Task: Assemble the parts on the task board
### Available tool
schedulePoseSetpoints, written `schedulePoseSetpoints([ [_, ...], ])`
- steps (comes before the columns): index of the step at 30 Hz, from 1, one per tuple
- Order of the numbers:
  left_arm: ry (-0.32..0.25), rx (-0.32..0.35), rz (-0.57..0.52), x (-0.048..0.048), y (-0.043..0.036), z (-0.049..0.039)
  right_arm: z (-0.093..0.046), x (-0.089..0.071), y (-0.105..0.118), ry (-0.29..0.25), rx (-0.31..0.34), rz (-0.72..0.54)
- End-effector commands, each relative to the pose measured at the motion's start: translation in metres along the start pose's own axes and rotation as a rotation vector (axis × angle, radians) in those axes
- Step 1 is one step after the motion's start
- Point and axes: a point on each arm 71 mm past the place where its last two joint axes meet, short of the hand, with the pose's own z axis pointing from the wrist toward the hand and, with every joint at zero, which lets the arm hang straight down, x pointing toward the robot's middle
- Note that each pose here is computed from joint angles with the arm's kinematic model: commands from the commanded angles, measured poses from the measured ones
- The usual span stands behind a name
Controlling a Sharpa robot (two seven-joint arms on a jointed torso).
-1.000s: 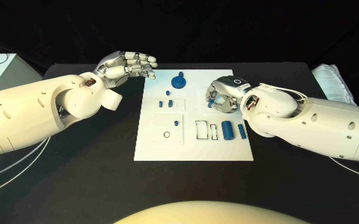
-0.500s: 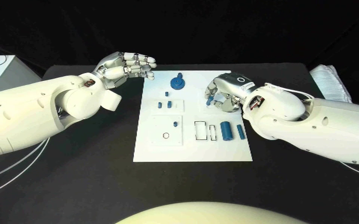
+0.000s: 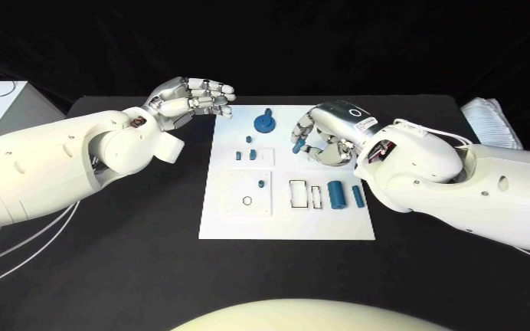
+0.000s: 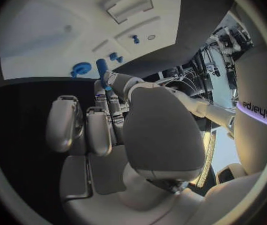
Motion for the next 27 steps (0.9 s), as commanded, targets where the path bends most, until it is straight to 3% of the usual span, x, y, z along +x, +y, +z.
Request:
schedulePoseSetpoints([
  [1,0.021,0.005,-0.018,0.0023,-0.0003,0.0011,0.006,0.006,0.014,0.021,-0.025,0.036],
  [8,0.024,0.009,-0.024,0.0047,0.0002,0.0037,0.019,0.033,0.049,0.060,-0.112,0.075],
  [14,0.025,0.010,-0.027,0.0064,0.0006,0.0051,0.022,0.054,0.067,0.090,-0.152,0.100],
  [27,0.026,0.010,-0.029,0.0076,0.0005,0.0051,0.020,0.082,0.072,0.133,-0.157,0.112],
])
